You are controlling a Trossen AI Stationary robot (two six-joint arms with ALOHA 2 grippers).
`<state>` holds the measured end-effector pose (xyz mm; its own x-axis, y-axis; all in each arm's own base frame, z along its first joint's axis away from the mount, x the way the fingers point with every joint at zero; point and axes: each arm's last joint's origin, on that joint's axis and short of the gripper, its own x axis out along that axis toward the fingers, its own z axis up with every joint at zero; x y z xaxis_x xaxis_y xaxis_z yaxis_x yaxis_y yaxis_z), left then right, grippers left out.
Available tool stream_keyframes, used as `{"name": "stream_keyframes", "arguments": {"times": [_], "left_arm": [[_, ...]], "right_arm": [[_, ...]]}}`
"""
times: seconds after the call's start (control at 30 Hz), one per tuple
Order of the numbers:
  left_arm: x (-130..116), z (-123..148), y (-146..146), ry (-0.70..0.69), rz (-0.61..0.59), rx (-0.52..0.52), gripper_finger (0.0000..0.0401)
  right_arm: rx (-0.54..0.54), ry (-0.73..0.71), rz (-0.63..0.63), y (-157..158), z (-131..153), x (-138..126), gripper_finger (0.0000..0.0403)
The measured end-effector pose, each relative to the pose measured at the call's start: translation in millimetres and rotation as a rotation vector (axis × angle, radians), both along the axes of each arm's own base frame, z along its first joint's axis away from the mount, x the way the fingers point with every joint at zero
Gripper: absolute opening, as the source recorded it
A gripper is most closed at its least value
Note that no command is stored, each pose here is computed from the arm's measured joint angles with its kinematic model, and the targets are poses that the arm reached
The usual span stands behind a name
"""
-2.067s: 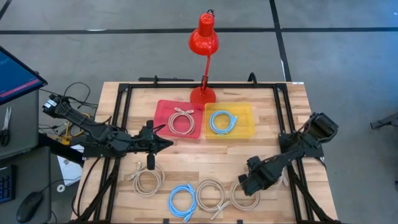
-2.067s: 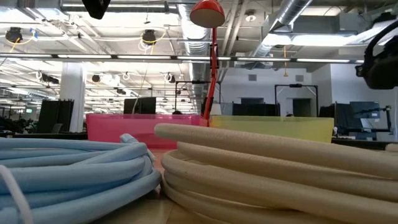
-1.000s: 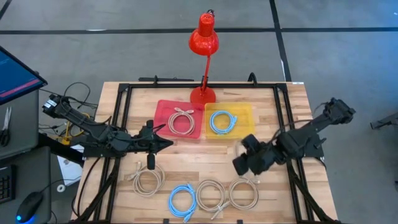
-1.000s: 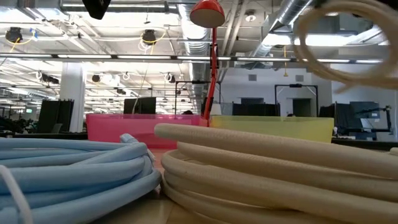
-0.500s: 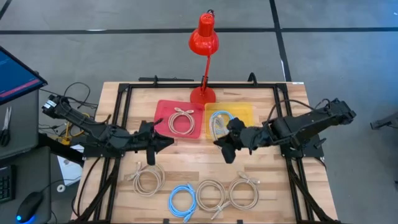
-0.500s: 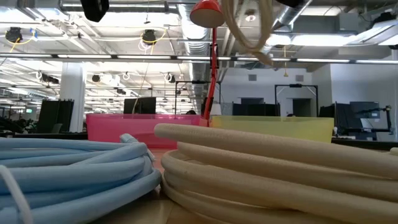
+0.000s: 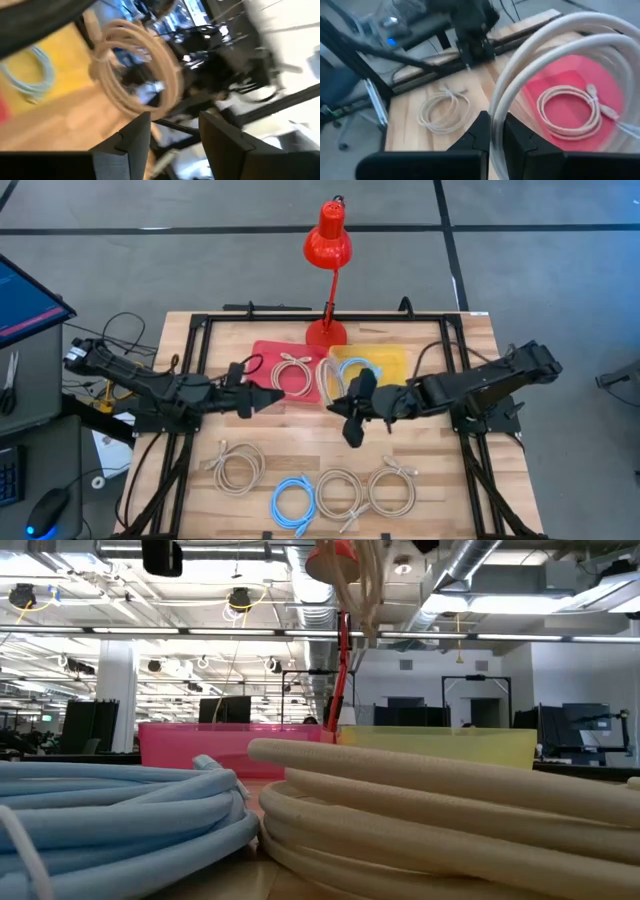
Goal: Sort HDMI cables
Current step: Put the brown HDMI cable into the red bin
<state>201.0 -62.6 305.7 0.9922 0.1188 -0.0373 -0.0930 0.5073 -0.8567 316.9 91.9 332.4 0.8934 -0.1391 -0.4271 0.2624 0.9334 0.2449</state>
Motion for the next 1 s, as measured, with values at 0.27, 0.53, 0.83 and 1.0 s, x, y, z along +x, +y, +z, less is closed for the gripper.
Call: {"name": "stream_keyframes", "arguments": {"times": [0.27,0.53,0.83,1.0], "left_arm": [[8,0,1,-0.035,-0.057,-0.124,0.0182],[18,-8,-2,-0.013,-0.061,-0.149,0.0191],[35,-11,3,-0.089,-0.018,-0.17,0.0193],[43,-15,10,-0.099,0.02,-0.17,0.0192]], "right_arm": [[-0.034,-0.054,0.027,7,-17,27,0.0016],[-0.032,-0.131,0.06,11,-15,35,0.0016],[-0.025,-0.138,0.089,12,-15,36,0.0016],[-0.028,-0.124,0.09,12,-19,38,0.0016]]}}
